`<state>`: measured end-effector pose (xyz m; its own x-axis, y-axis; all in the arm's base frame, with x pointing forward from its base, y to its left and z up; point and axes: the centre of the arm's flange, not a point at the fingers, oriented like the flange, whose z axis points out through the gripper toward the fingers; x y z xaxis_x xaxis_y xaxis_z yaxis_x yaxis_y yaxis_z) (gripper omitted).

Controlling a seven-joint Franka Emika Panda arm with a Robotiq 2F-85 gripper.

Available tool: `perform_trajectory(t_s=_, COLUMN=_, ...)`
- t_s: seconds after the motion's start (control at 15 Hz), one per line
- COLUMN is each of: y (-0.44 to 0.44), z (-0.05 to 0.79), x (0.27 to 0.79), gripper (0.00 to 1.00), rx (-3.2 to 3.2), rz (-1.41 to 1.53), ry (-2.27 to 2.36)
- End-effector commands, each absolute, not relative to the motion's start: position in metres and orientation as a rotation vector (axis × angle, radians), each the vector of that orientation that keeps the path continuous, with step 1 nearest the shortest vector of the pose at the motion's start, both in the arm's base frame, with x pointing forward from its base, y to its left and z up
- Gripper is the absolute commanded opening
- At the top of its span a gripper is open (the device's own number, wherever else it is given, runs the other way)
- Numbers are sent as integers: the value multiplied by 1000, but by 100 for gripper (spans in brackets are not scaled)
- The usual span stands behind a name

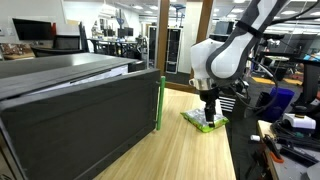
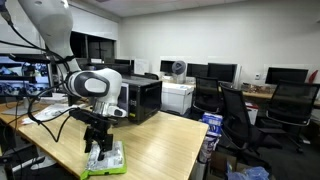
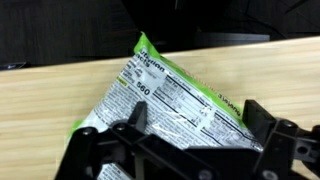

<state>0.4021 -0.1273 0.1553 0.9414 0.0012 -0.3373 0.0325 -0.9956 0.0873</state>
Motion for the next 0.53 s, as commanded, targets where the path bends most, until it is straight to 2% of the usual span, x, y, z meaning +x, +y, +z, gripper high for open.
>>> perform_trajectory(t_s=0.0, y=-136, z=143, x=431, gripper=100, rx=2928, rz=-303, ry=75)
perform_trajectory(t_s=0.33, y=-136, z=147, x=485, gripper=100, rx=2865, rz=-13, ry=94)
perform_trajectory(t_s=0.47, y=-123, z=176, x=495, gripper=100, rx=2884, rz=-59, ry=119)
